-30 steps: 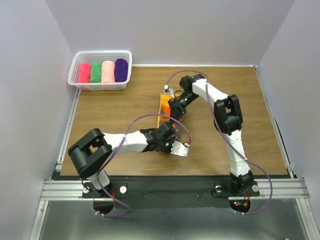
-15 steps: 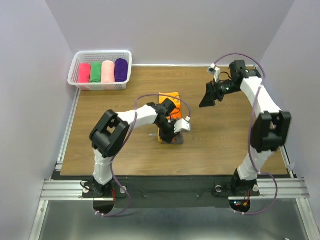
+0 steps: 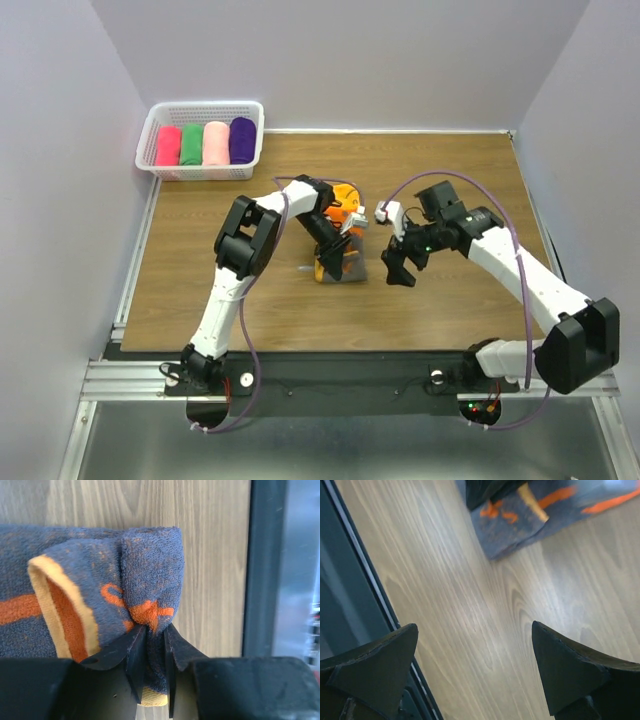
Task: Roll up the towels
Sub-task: Roll the towel
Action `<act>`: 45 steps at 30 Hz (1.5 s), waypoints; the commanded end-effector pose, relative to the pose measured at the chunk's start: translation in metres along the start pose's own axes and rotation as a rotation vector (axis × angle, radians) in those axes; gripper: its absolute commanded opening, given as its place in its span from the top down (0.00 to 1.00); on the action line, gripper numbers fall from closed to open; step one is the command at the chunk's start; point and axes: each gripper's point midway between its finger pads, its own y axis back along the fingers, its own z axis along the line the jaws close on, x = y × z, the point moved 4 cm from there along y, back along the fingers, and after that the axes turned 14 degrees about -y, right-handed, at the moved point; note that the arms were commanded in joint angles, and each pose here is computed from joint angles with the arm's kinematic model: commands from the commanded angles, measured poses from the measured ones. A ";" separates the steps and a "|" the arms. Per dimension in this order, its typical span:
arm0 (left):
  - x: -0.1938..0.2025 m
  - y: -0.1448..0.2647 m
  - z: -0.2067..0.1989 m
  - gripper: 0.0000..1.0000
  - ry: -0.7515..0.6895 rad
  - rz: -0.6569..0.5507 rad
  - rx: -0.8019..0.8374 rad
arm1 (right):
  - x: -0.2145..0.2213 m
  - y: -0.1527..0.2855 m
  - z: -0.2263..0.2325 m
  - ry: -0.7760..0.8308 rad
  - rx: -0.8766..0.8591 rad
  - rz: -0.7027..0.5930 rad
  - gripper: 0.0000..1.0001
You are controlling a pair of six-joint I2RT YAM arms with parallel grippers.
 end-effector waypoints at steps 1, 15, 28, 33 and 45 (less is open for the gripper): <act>0.057 0.004 0.040 0.67 0.010 0.191 -0.045 | -0.021 -0.024 -0.015 0.189 0.182 -0.020 0.00; 0.066 0.003 0.053 0.63 0.025 0.219 -0.057 | -0.043 -0.135 0.009 0.495 0.146 -0.013 0.08; 0.065 0.005 0.053 0.60 0.019 0.206 -0.058 | -0.013 -0.174 0.006 0.527 0.039 0.075 0.43; 0.053 0.015 0.044 0.51 0.003 0.160 -0.084 | 0.004 -0.182 0.010 0.478 -0.032 0.103 0.74; 0.037 0.158 0.006 0.40 -0.031 -0.055 -0.410 | 0.011 -0.176 0.010 0.256 -0.258 0.192 0.99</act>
